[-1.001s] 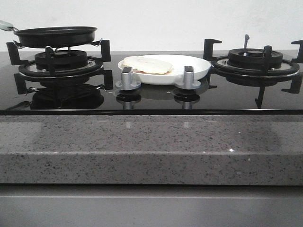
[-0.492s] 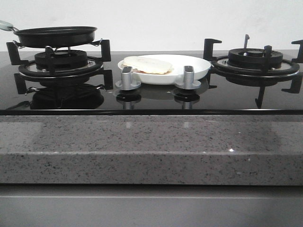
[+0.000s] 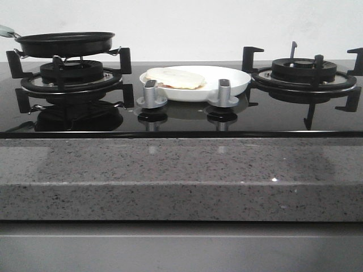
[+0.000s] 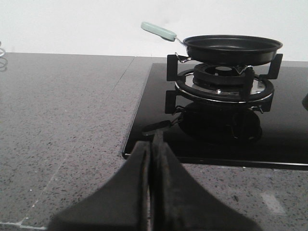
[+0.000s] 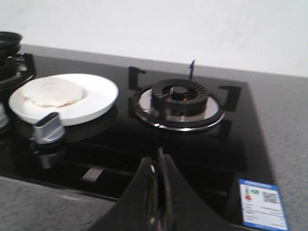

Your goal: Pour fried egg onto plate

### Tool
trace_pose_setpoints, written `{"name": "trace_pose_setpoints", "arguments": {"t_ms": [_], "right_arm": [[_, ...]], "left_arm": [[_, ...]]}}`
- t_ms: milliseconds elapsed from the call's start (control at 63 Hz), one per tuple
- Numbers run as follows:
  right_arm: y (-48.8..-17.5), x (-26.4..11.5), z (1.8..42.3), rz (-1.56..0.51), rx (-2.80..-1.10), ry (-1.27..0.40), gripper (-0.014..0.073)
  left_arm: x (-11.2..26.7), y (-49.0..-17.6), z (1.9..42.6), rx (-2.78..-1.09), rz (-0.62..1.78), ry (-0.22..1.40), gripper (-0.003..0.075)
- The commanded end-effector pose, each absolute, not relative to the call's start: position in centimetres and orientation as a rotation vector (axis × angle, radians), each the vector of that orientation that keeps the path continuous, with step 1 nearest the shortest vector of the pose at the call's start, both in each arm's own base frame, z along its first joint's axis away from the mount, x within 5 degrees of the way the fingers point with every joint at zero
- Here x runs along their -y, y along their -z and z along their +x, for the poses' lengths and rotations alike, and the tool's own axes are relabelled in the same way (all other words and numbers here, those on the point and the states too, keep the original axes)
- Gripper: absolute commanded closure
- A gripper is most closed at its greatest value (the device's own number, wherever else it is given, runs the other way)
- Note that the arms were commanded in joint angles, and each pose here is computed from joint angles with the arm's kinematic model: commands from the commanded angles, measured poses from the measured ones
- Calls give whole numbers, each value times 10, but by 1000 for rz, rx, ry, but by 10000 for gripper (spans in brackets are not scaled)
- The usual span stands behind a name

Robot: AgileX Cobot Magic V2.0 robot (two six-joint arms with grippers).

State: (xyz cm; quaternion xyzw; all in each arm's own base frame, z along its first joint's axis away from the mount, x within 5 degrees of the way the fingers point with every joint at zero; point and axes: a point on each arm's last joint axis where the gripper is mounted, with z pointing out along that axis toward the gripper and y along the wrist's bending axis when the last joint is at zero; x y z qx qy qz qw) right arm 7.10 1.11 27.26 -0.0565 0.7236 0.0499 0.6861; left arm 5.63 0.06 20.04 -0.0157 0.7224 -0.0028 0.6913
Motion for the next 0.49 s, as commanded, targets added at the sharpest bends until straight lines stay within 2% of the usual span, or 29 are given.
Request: {"name": "trace_pose_setpoints", "arguments": {"t_ms": [0,254,334,477], "right_arm": [[-270,-7,68,-84,-1466,-64,713],[-204,0,55,34,-1504,-24,713],[-199,0,56,33,-1572,-27,713],[-197,0,55,38,-1593,-32,713]], "left_arm": [[-1,-208,55,-1512,-53,17,741],[-1,-208,55,-1512,-53,17,741],[-1,-208,55,-1512,-53,17,741],[-1,-208,55,-1512,-53,17,741]]}}
